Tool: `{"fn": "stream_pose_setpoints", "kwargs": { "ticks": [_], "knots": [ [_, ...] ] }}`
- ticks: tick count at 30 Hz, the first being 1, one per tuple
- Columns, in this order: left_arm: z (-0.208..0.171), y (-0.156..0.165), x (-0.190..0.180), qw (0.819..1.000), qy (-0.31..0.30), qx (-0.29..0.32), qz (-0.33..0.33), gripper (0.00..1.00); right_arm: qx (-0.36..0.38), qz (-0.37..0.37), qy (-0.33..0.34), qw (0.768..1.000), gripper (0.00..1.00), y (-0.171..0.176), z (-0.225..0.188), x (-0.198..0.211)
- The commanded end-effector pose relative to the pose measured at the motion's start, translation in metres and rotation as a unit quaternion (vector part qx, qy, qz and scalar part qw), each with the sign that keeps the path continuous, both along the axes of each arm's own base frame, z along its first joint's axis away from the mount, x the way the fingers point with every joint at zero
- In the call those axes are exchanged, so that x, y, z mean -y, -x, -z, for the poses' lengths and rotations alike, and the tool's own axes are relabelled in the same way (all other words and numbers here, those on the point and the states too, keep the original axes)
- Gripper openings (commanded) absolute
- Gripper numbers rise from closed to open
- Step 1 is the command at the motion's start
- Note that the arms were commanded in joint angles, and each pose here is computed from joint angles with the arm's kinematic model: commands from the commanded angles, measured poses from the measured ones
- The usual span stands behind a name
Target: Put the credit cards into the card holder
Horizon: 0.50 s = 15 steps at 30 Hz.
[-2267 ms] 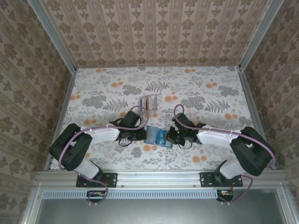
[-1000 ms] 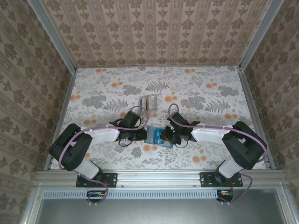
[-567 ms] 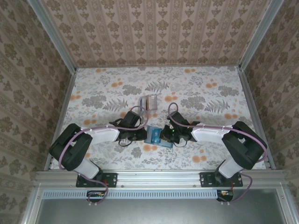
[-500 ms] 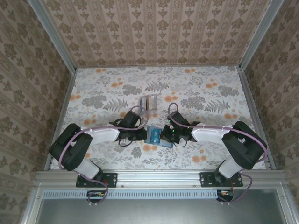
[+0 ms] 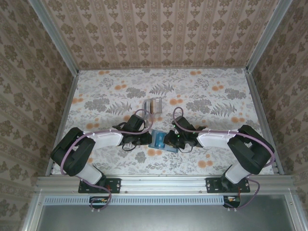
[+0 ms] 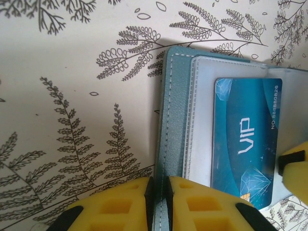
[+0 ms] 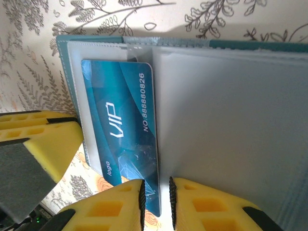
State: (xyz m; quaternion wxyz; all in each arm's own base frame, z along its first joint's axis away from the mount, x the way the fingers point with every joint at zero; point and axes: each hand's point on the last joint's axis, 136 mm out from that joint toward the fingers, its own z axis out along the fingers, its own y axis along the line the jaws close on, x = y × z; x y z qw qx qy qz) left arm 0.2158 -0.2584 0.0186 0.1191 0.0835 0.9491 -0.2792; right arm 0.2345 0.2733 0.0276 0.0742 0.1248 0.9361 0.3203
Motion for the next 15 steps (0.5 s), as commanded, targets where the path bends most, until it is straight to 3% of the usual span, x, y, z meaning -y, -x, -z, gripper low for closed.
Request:
{"fn": "stream_pose_setpoints", "kwargs": {
  "ticks": [1,10,15],
  "knots": [
    [0.0188,0.0178,-0.0047,0.999,-0.014,-0.030,0.025,0.19,-0.007,-0.001,0.002,1.000,0.24,0.0024,0.0069,-0.0021],
    [0.0227,0.0219,0.0023,0.998,-0.008,-0.039,0.038,0.18,-0.009,0.001,-0.006,1.000,0.25,-0.0012,0.0108,-0.0077],
    [0.0242,0.0223,0.0010,0.998,-0.015,-0.042,0.040,0.18,-0.006,0.001,-0.010,1.000,0.17,-0.0025,0.0084,-0.0095]
  ]
}}
